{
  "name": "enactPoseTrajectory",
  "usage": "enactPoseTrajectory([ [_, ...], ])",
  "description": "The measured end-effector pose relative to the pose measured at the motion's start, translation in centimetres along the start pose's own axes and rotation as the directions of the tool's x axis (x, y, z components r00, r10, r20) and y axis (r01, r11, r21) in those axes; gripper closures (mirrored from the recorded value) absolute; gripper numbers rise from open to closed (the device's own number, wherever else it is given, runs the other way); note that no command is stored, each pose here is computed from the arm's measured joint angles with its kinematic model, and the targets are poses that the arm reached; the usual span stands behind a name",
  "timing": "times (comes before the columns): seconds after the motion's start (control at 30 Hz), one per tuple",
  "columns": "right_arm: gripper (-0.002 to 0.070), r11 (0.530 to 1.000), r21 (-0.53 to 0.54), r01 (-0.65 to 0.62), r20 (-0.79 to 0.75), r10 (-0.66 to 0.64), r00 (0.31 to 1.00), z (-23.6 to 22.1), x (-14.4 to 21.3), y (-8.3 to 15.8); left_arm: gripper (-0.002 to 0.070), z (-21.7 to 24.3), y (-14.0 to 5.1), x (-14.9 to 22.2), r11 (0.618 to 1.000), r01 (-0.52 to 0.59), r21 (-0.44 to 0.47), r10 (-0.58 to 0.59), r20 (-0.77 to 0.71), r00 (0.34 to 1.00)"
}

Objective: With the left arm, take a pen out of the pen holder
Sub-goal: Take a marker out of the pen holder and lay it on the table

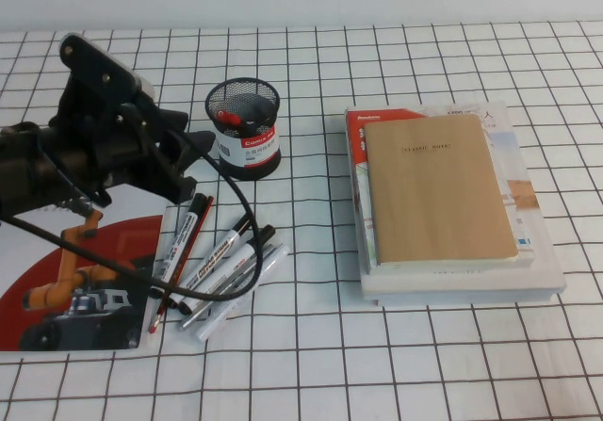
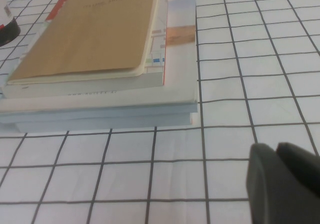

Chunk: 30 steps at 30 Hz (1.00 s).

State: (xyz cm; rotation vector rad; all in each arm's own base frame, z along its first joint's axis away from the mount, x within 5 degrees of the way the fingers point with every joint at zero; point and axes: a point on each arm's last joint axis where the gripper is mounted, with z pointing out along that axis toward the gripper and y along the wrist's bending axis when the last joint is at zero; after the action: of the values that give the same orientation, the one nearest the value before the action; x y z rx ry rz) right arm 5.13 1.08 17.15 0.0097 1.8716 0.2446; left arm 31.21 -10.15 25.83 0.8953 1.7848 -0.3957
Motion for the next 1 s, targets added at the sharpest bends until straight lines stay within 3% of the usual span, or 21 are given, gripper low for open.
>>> enactPoseTrajectory([
  [0.23, 0.069, 1.0, 0.0, 0.0, 0.0, 0.0, 1.0, 0.0, 0.0, 0.0, 0.0474, -0.7, -2.3, -1.3, 0.998, -0.031, 0.051, 0.033, -0.048, 0.998],
  [0.4, 0.069, 1.0, 0.0, 0.0, 0.0, 0.0, 1.0, 0.0, 0.0, 0.0, 0.0494, -1.4, -3.0, -1.6, 0.997, 0.054, 0.06, -0.047, -0.109, 0.993],
  [0.7, 0.069, 1.0, 0.0, 0.0, 0.0, 0.0, 1.0, 0.0, 0.0, 0.0, 0.0592, -3.3, -2.1, -1.8, 0.973, 0.164, -0.161, -0.193, -0.186, 0.963],
  [1.0, 0.069, 1.0, 0.0, 0.0, 0.0, 0.0, 1.0, 0.0, 0.0, 0.0, 0.0606, -2.9, -2.3, -2.3, 0.937, 0.168, -0.306, -0.224, -0.157, 0.962],
])
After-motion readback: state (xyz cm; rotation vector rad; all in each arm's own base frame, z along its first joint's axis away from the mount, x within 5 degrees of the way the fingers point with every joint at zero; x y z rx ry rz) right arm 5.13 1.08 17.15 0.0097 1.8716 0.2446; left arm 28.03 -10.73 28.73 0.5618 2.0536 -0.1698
